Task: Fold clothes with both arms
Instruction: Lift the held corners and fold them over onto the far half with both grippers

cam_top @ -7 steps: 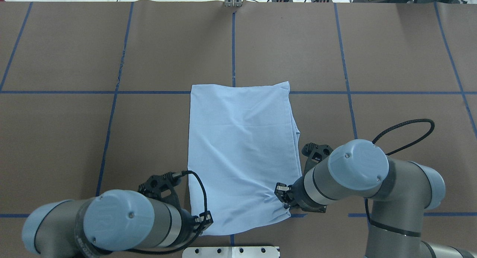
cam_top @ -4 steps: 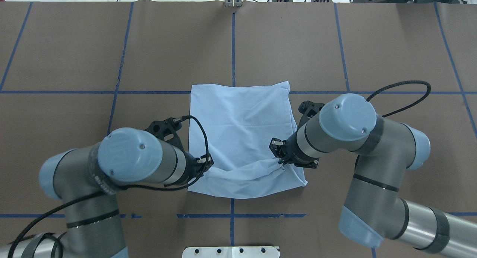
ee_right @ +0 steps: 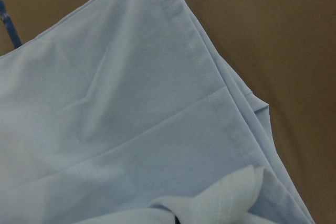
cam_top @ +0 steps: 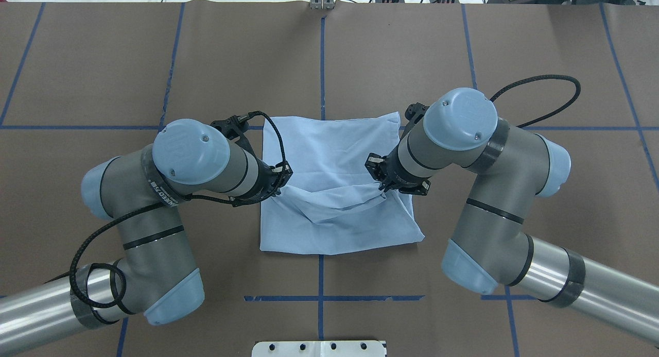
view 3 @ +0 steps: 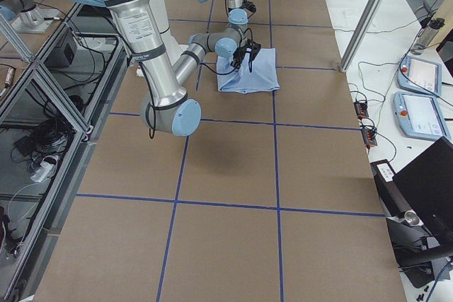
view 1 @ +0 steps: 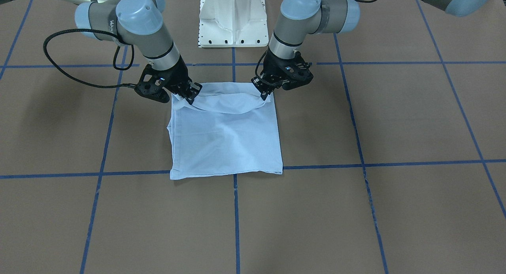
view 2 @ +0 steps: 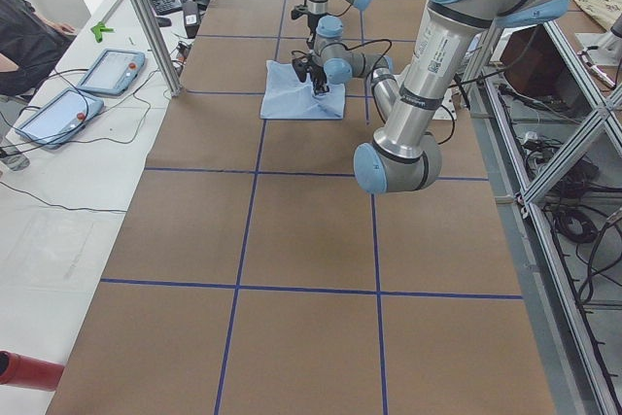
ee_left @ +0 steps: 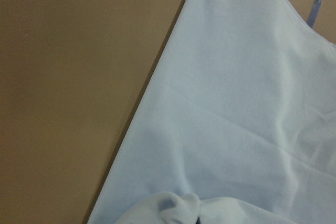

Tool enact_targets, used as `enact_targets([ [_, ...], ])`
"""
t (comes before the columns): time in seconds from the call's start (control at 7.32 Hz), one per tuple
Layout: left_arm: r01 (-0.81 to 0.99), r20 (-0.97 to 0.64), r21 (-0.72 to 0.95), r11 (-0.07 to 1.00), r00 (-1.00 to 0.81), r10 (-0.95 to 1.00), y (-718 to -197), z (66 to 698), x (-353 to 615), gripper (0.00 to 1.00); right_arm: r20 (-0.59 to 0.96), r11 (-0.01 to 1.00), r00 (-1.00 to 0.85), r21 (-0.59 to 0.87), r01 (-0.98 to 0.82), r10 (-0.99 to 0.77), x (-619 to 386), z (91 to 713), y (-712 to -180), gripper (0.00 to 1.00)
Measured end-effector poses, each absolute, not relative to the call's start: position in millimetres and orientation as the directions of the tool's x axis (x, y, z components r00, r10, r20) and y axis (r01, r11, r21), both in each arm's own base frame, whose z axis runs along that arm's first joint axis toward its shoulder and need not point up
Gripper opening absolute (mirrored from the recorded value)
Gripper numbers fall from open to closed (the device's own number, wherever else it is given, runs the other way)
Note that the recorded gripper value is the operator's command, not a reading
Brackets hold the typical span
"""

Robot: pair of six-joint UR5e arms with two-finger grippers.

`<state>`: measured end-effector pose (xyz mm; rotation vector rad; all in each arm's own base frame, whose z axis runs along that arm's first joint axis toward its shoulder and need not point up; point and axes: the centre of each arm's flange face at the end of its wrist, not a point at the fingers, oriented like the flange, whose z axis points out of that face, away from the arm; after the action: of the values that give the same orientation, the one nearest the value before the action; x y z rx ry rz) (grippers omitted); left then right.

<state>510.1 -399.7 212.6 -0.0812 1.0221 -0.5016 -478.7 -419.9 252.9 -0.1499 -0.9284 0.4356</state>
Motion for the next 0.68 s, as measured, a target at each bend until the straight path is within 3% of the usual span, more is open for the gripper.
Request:
enact_targets([
  [0.27, 0.388, -0.796, -0.3, 0.871, 0.402, -0.453, -428.7, 208.0, 503.9, 0.0, 0.74, 0.899, 0.517, -0.297, -0.322, 0.43, -474.7, 250.9, -444.4, 0.0],
  [0.41, 0.408, -0.791, -0.298, 0.863, 0.401, -0.462, -453.3, 212.7, 510.2, 0.11, 0.727, 0.896, 0.532, -0.288, -0.338, 0.435, -482.7, 253.8, -470.6, 0.0],
  [0.55, 0.431, -0.788, -0.293, 0.854, 0.396, -0.471, -482.6, 227.2, 518.2, 0.99, 0.702, 0.888, 0.551, -0.289, -0.359, 0.451, -499.2, 261.8, -504.2, 0.99],
  [0.68, 0.456, -0.793, -0.276, 0.846, 0.389, -0.469, -516.6, 244.4, 519.8, 1.0, 0.684, 0.877, 0.558, -0.287, -0.385, 0.469, -510.8, 274.4, -547.1, 1.0],
])
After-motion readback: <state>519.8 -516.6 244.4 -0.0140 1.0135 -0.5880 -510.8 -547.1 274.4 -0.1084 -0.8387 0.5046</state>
